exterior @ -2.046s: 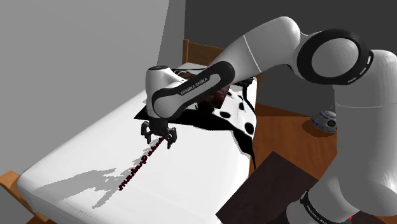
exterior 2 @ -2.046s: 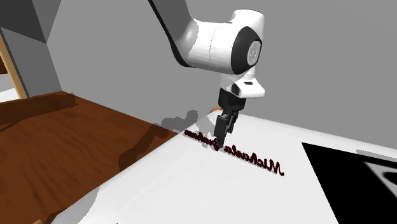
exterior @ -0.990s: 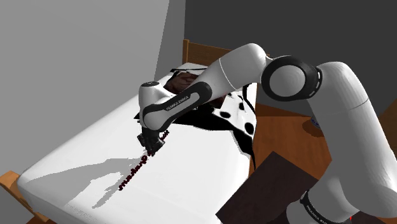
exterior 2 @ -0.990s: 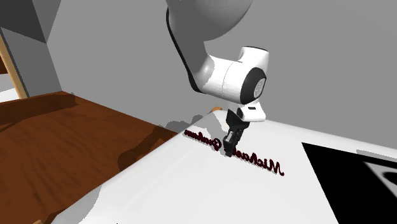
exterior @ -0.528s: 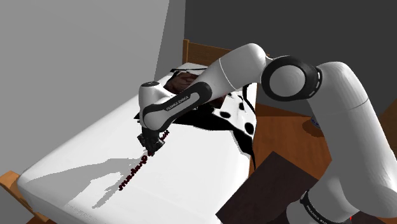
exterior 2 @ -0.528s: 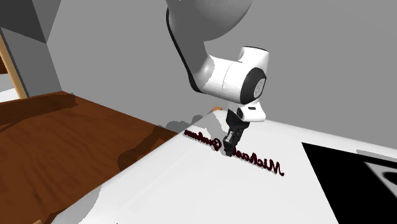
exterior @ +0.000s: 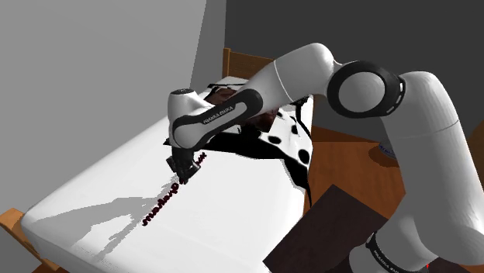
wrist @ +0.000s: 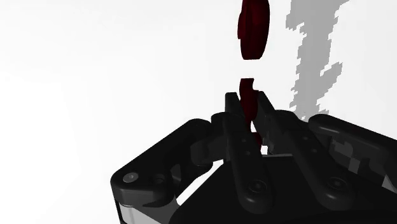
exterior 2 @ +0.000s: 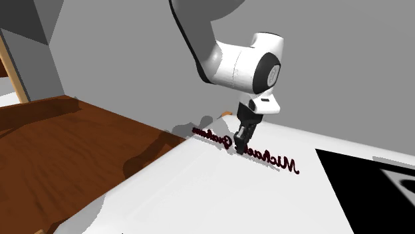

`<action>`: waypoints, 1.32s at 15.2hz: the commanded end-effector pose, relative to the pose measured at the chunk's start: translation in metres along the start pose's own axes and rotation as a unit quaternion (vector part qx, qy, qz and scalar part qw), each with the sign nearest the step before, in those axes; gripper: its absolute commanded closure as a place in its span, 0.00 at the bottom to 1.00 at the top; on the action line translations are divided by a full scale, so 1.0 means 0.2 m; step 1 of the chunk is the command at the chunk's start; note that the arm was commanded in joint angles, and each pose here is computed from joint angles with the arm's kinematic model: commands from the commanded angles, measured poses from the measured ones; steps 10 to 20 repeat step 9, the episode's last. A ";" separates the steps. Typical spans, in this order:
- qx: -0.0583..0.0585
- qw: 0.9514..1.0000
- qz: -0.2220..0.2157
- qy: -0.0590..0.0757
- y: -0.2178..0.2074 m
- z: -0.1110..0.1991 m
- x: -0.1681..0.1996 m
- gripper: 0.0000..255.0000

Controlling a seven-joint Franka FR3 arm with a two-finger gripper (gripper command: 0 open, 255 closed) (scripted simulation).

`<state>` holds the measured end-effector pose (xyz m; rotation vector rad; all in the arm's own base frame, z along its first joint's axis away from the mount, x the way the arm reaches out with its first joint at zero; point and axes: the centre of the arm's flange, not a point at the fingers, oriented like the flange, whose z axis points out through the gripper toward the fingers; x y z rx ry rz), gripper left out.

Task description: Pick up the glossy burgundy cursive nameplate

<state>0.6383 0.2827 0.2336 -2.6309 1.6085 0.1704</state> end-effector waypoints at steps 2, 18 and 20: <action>0.000 1.000 0.000 0.000 0.00 -0.08 -0.01 1.00; 0.000 1.000 0.000 0.000 0.00 -0.22 -0.03 1.00; 0.000 1.000 0.000 0.000 0.00 -0.22 -0.03 1.00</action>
